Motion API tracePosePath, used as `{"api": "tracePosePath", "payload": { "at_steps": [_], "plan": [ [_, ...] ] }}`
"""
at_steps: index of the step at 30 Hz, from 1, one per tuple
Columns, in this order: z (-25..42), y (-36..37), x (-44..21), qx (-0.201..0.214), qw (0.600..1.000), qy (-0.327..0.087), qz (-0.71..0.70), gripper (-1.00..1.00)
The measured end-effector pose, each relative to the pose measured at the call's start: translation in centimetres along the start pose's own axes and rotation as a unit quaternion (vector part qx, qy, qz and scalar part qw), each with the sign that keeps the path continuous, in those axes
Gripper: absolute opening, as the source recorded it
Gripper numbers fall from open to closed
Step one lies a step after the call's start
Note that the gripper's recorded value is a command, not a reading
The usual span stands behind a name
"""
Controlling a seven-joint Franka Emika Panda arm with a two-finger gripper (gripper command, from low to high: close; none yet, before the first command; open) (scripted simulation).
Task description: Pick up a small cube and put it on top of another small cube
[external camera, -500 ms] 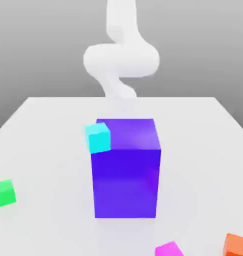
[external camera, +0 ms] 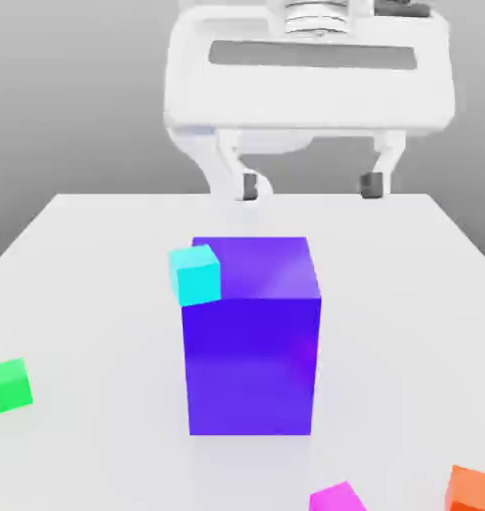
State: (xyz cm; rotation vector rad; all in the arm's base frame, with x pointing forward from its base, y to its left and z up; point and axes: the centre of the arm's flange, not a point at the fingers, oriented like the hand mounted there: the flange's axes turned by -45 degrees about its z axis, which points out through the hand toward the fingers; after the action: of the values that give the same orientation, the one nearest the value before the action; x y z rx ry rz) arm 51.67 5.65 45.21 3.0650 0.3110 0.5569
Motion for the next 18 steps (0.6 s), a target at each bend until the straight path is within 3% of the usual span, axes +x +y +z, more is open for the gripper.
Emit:
{"api": "tracePosePath", "payload": {
  "at_steps": [13,18],
  "plan": [
    [22.5,-5.3,-6.6,0.035,0.984,-0.158,-0.08,0.0],
    [29.5,-6.1,-9.5,0.039,0.98,-0.173,-0.087,0.0]
  ]
}}
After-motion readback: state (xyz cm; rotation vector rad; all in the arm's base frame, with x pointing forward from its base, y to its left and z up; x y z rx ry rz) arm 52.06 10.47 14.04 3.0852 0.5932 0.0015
